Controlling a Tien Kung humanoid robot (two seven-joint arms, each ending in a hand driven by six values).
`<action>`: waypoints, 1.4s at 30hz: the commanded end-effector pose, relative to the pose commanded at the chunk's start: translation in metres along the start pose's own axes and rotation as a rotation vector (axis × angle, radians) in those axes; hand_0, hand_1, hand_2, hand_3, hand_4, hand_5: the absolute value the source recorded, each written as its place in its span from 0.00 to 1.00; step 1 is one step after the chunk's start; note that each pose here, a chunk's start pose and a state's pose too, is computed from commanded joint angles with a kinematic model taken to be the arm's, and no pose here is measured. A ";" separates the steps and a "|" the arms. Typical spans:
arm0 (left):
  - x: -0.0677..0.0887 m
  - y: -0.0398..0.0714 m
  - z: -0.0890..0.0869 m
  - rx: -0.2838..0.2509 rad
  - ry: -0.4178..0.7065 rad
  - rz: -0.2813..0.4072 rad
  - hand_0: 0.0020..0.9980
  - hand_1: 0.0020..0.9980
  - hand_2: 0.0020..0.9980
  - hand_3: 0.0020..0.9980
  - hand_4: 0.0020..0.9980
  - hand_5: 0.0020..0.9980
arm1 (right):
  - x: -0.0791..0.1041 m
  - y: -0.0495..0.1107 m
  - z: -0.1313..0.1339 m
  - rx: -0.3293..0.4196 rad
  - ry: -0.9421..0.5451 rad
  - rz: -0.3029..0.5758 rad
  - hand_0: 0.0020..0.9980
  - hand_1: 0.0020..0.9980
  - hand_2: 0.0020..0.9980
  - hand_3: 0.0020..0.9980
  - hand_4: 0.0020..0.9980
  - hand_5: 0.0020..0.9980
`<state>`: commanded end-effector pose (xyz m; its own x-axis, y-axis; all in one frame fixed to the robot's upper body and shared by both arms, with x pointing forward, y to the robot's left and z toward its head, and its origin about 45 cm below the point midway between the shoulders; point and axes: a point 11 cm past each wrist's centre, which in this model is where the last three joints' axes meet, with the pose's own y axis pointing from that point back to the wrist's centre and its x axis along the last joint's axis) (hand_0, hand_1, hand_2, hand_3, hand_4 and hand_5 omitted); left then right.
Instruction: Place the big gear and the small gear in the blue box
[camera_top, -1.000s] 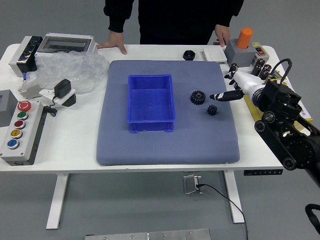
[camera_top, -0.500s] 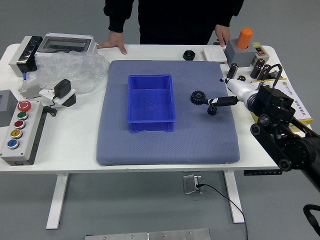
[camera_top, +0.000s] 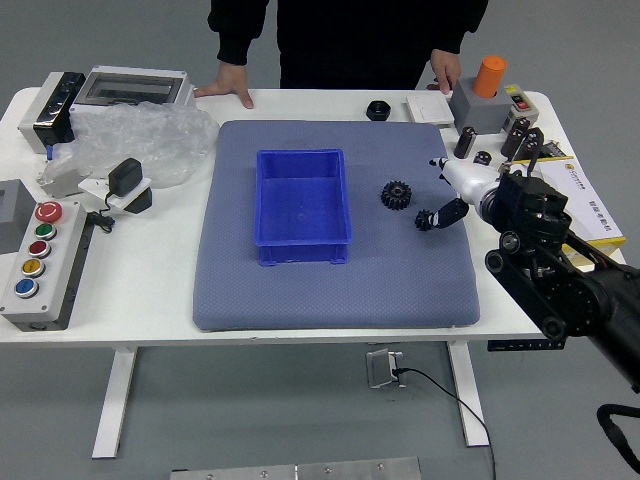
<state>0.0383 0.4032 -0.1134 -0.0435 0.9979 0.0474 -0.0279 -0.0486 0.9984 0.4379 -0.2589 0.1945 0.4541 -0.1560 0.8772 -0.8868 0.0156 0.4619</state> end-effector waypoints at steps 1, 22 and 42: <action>0.000 0.000 0.000 0.000 0.000 0.000 0.86 0.83 0.83 0.87 0.78 0.31 | -0.001 -0.001 0.000 0.000 0.000 0.000 0.72 0.73 0.83 0.95 0.73 0.07; -0.001 0.000 -0.001 0.002 -0.001 -0.003 0.86 0.83 0.83 0.87 0.78 0.31 | -0.021 -0.014 0.001 -0.022 -0.010 -0.049 0.70 0.70 0.79 0.86 0.76 0.09; -0.003 0.000 0.003 -0.004 -0.001 -0.006 0.86 0.83 0.83 0.87 0.78 0.31 | -0.021 -0.018 0.003 -0.031 -0.037 -0.032 0.63 0.59 0.64 0.63 0.76 0.16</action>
<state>0.0410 0.4003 -0.1139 -0.0421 0.9983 0.0412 -0.0325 -0.0426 0.9986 0.4436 -0.2584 0.1672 0.4782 -0.1935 0.8567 -0.8685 0.0407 0.4940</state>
